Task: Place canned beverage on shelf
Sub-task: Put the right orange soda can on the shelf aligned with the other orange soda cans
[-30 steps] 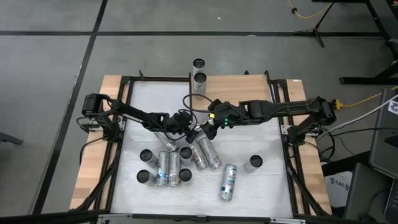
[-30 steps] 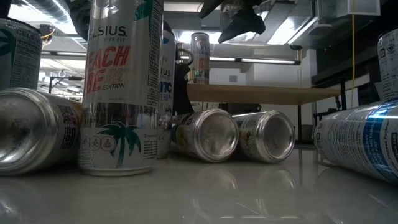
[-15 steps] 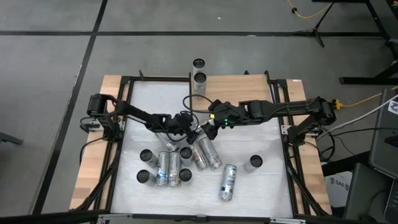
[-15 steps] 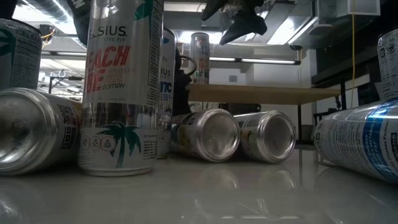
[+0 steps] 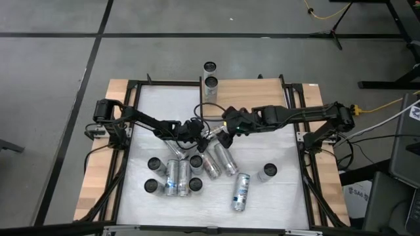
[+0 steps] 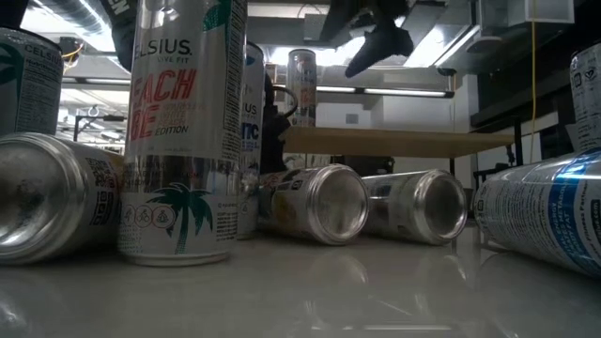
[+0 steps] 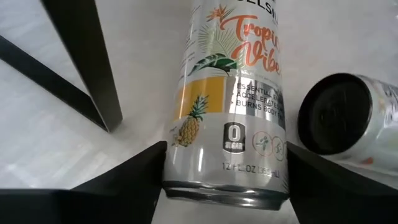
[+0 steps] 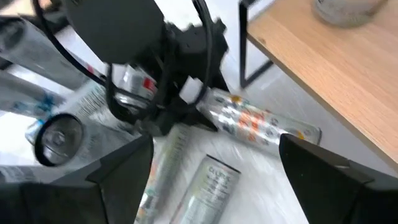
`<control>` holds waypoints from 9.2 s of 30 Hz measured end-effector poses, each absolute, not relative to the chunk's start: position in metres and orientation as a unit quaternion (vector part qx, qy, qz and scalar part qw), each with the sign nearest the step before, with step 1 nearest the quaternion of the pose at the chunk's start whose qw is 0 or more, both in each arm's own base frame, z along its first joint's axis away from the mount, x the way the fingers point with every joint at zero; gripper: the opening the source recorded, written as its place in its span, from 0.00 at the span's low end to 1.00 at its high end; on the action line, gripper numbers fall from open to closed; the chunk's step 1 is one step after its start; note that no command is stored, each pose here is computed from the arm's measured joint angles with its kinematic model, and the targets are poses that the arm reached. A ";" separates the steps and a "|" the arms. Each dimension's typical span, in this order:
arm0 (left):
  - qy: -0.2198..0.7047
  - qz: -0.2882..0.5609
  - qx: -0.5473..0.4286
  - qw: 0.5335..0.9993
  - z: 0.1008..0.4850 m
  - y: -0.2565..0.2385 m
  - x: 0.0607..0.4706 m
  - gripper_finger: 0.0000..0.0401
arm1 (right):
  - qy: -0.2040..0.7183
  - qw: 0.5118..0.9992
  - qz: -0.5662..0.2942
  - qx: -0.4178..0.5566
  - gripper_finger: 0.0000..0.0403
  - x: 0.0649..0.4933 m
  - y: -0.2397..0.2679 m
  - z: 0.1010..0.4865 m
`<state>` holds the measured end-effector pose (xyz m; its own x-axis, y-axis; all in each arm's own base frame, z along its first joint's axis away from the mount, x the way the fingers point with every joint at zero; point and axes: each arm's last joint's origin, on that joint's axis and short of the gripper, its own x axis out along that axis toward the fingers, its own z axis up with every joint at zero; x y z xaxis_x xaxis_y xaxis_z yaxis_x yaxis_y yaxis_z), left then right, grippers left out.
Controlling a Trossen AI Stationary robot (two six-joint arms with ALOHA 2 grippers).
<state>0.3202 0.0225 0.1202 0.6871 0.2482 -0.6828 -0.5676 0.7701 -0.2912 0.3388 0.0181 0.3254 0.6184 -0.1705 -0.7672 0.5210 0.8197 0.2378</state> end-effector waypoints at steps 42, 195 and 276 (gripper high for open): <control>0.334 0.123 -0.269 0.895 0.125 0.017 0.323 0.60 | 0.498 0.851 -0.118 0.116 0.84 0.325 0.020 0.316; 0.351 0.118 -0.222 0.902 0.123 0.005 0.321 0.62 | 0.319 0.876 0.083 0.351 0.84 0.328 -0.042 0.249; 0.114 0.075 -0.036 0.990 0.168 -0.006 0.345 0.62 | 0.201 0.939 0.165 0.225 0.84 0.336 -0.016 0.382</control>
